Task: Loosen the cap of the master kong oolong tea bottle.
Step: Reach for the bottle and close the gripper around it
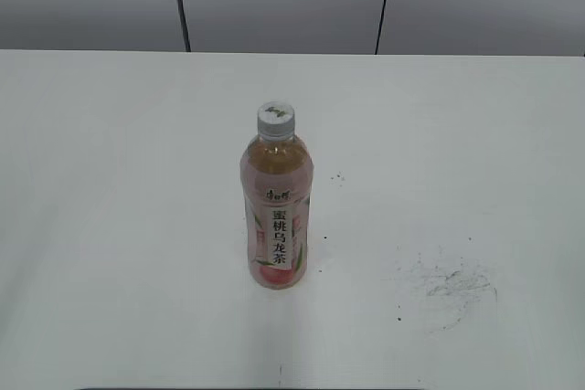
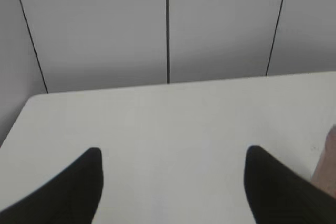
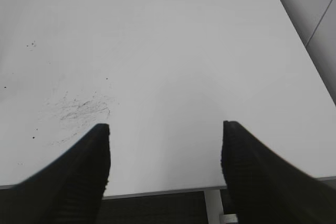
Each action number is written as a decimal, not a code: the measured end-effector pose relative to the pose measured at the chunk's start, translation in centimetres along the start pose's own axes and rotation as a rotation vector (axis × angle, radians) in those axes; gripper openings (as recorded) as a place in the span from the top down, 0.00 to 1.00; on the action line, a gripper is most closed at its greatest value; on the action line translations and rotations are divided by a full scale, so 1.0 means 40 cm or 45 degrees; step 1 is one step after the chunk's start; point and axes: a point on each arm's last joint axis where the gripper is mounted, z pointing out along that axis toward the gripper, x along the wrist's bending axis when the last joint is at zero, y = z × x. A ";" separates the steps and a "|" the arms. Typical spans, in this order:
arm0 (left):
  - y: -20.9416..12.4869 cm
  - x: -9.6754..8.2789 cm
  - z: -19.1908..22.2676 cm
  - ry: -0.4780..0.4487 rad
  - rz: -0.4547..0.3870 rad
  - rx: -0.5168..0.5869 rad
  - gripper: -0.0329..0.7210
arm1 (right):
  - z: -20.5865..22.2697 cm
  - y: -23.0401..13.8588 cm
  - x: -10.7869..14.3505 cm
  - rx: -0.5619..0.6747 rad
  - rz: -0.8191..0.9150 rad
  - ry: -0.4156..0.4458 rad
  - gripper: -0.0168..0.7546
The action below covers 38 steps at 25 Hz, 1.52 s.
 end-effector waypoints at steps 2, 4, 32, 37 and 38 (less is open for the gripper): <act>0.022 -0.002 0.022 -0.013 -0.012 -0.053 0.29 | 0.000 0.000 0.000 0.000 0.000 0.000 0.33; 0.044 -0.007 0.051 -0.044 -0.052 -0.100 0.29 | 0.000 0.000 0.000 -0.001 0.000 0.000 0.33; -0.055 -0.207 0.622 -0.350 -0.035 0.085 0.17 | 0.002 0.002 0.000 0.002 0.000 0.000 0.33; -0.092 -0.263 0.593 -0.480 0.016 0.106 0.17 | 0.013 0.009 0.000 0.046 0.000 0.002 0.33; -0.103 -0.274 0.584 -0.510 0.029 0.113 0.17 | 0.015 0.010 0.000 0.054 0.000 0.002 0.33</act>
